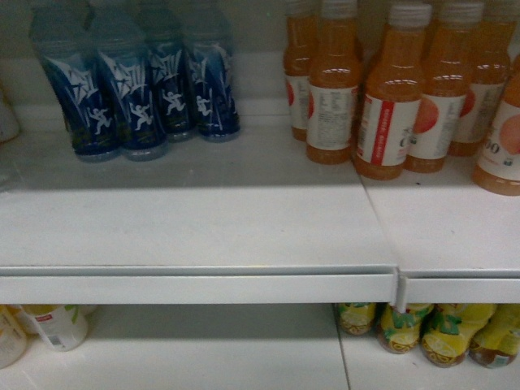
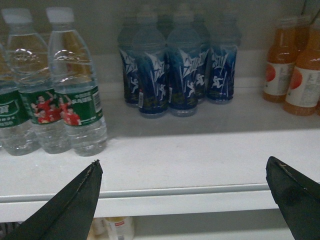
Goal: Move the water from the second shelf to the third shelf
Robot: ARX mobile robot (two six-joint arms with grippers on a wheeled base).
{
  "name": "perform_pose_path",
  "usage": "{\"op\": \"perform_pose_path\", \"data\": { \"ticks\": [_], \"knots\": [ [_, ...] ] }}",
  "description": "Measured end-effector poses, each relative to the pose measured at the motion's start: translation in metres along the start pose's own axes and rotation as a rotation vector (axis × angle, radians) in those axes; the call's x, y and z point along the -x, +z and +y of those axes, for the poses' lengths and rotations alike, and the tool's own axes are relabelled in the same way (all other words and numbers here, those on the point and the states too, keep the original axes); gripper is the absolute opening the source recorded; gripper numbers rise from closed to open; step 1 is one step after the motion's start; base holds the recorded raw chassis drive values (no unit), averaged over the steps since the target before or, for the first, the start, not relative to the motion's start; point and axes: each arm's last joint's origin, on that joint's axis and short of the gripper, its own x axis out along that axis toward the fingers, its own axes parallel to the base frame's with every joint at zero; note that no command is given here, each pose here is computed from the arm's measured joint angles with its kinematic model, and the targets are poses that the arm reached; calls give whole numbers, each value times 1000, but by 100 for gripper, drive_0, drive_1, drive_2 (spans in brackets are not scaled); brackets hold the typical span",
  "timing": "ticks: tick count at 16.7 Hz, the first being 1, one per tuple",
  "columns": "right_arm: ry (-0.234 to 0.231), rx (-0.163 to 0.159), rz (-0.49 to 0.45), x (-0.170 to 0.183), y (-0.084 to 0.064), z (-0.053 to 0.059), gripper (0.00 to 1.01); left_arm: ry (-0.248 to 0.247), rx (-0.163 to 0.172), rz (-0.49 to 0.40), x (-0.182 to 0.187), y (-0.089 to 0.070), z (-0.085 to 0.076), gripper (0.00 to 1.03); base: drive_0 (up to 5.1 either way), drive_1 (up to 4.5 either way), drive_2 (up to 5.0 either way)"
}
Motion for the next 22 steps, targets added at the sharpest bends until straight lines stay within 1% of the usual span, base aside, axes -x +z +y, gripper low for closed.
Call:
{"op": "perform_pose_path", "data": {
  "ticks": [8,12,14,17,22],
  "knots": [
    [-3,0,2,0,0,0,39,0,0,2,0,0,0,98,-500,245,245],
    [4,0,-6,0,1,0,39,0,0,5,0,0,0,98,-501,245,245],
    [-4,0,1,0,0,0,39,2,0,2,0,0,0,98,-491,255,255],
    [6,0,1,0,0,0,39,1,0,3,0,0,0,98,-508,238,238],
    [2,0,2,0,0,0,39,3,0,3,0,0,0,98,-498,247,247]
  ]
}}
